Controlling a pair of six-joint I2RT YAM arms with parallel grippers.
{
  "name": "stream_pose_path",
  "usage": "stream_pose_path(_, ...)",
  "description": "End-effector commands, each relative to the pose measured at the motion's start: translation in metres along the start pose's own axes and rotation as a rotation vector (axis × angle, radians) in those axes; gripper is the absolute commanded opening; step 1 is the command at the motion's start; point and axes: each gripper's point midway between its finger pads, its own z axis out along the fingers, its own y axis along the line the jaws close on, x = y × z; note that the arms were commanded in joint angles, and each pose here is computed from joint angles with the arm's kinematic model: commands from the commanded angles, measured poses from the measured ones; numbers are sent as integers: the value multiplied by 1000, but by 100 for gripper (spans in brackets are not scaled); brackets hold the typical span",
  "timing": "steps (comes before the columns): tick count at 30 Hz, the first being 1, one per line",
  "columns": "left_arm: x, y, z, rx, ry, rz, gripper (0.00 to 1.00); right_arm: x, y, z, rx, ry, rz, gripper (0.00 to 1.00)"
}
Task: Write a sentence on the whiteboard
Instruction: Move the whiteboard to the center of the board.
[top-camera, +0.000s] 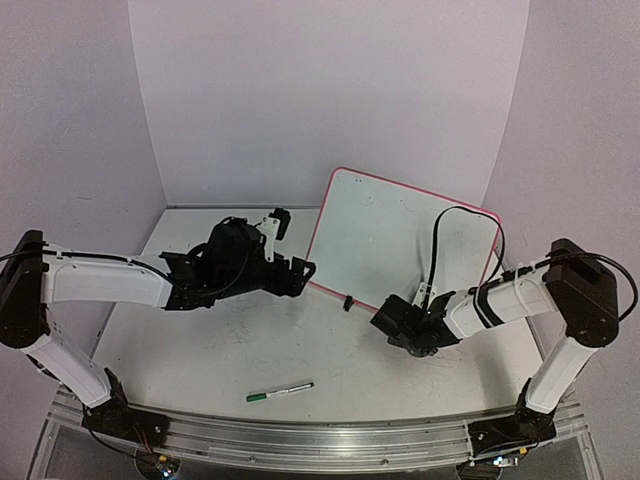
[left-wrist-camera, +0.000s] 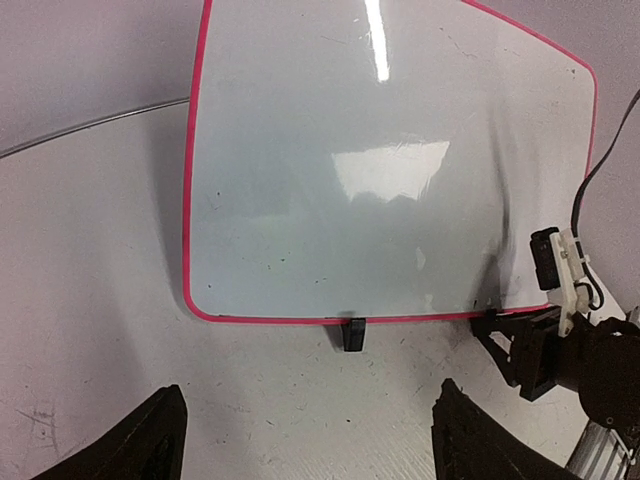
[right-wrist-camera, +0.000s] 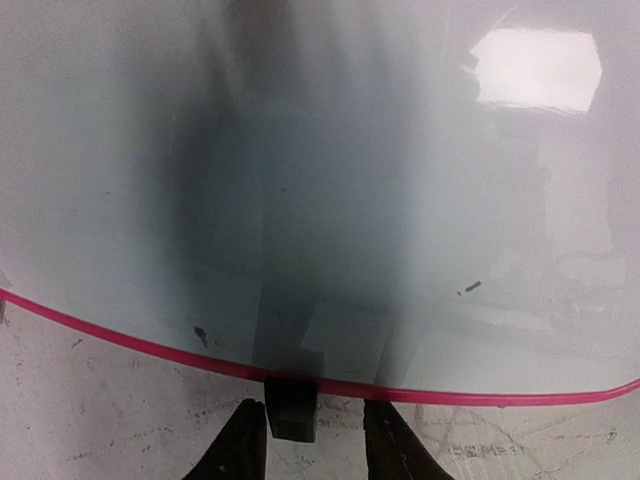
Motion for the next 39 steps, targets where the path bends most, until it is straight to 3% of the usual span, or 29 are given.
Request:
stream_pose_path(1, -20, 5, -16, -18, -67, 17, 86, -15, 12, 4, -9, -61, -35, 24)
stream_pose_path(5, -23, 17, -21, -54, -83, 28, 87, -17, 19, 4, -53, -76, -111, 10)
stream_pose_path(9, -23, 34, -21, -93, -83, 32, 87, -13, 34, -2, -200, -90, -191, 1)
stream_pose_path(24, -44, 55, -62, -140, -178, -40, 90, 3, 76, -29, -558, -147, -540, 0)
stream_pose_path(32, -45, 75, -52, -80, -137, -198, 90, 2, 75, -39, -646, -185, -579, 0)
stream_pose_path(39, -43, 92, -41, -2, -111, -324, 90, 7, 56, -23, -641, -130, -515, 0)
